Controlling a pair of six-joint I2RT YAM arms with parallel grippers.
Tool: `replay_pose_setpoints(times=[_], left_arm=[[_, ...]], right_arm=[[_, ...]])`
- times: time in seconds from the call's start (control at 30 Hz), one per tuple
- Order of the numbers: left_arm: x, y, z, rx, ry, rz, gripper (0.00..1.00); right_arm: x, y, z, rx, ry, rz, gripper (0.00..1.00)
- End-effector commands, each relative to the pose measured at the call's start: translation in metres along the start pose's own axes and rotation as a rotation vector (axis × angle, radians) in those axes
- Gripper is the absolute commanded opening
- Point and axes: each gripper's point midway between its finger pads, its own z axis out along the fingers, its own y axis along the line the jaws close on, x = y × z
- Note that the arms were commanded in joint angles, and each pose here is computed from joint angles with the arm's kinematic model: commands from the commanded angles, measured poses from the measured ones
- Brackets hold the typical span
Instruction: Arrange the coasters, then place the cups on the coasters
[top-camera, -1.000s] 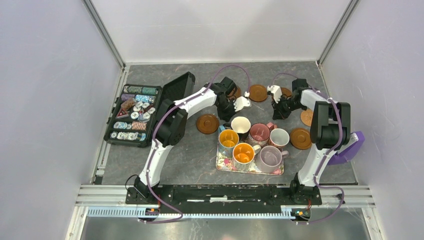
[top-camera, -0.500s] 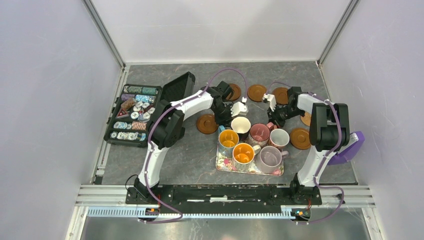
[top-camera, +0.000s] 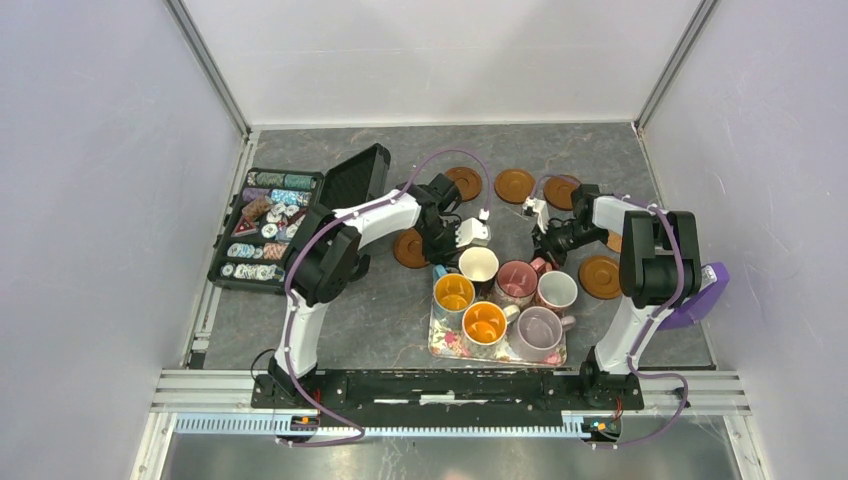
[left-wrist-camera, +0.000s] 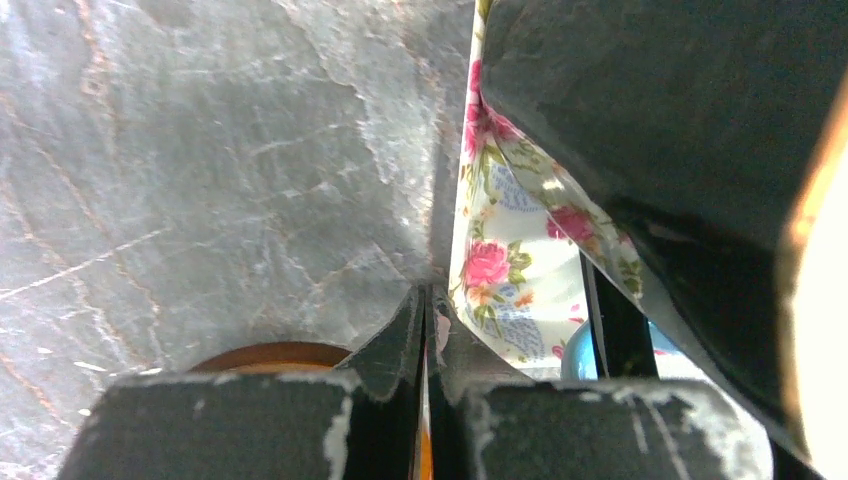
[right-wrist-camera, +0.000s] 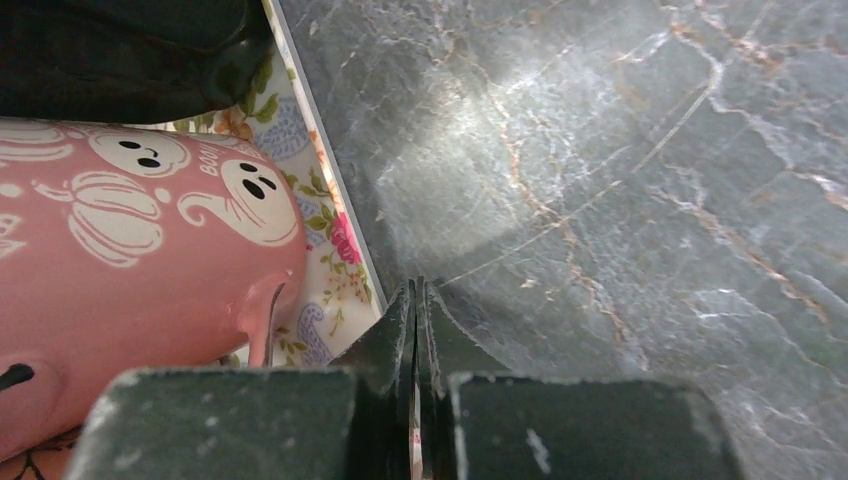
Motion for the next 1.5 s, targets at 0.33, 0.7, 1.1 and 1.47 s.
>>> replay_pose_setpoints(times=[0.33, 0.7, 1.1, 1.47], left_arm=[[-0.010, -0.034, -0.013, 0.049, -0.009, -0.011, 0.07], [-0.047, 0.044, -0.084, -0.265, -0.050, -0.178, 0.49], [0.028, 0.057, -0.107, -0.358, 0.114, -0.295, 0.79], [0.060, 0.058, -0.092, -0.369, 0.209, -0.268, 0.80]], right_arm=[[0.048, 0.022, 0.015, -0.055, 0.223, 0.046, 0.01], [-0.057, -0.054, -0.056, 0.233, -0.001, -0.006, 0.39], [0.013, -0.087, -0.136, 0.582, 0.198, 0.056, 0.58], [0.064, -0.083, -0.152, 0.560, 0.409, 0.048, 0.64]])
